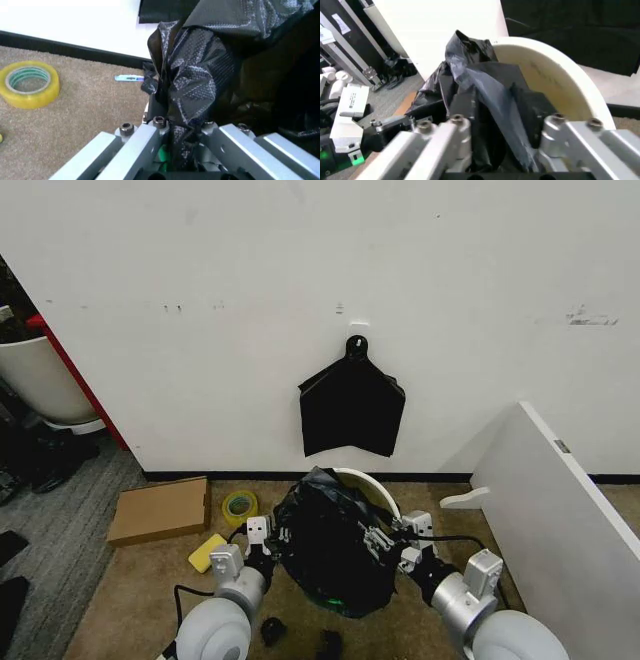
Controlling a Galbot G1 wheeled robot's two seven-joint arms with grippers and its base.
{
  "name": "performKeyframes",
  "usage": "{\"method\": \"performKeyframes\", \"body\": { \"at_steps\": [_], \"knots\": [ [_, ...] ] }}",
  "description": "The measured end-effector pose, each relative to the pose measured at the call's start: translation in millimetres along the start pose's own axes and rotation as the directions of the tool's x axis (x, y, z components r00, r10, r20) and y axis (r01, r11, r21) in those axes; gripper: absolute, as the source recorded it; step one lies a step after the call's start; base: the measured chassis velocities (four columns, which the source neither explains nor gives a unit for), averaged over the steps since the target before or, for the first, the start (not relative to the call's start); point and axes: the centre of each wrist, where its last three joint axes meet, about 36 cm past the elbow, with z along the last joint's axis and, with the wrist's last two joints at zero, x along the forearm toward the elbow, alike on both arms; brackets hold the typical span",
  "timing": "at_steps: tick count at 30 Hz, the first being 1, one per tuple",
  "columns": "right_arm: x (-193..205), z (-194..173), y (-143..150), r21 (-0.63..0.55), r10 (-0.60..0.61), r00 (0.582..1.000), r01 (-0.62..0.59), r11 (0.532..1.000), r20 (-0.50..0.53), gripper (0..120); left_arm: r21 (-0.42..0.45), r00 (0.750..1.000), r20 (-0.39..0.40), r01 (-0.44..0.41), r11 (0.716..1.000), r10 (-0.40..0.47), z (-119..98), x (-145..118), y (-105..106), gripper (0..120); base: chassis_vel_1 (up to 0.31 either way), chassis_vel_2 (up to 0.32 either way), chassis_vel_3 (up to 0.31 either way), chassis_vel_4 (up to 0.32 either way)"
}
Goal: Place the garbage bag over the trash bin.
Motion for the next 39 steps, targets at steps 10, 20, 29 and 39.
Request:
{"method": "performKeyframes", "body": {
  "at_steps": [10,20,29,39],
  "knots": [
    [0,0,2,0.015,0.006,1.000,-0.006,1.000,0.009,0,-0.003,1.000,-0.007,-0.009,1.000,0.009,2,1,-2,1,0.000,0.000,0.000,0.000],
    [-8,-14,-10,0.015,0.121,0.989,-0.123,0.992,0.087,0,-0.048,1.000,-0.002,-0.015,0.999,0.015,6,3,2,0,0.000,0.000,0.000,0.000],
    [-16,-18,-31,0.049,0.217,0.972,-0.222,0.974,0.085,0,-0.091,1.000,0.013,-0.020,0.996,0.021,9,5,4,0,0.000,0.000,0.000,0.000],
    [-30,-12,-65,0.077,0.293,0.956,-0.295,0.953,0.026,0,-0.236,0.994,0.008,-0.105,0.966,0.110,16,12,7,0,0.000,0.000,0.000,0.000]
  ]
}}
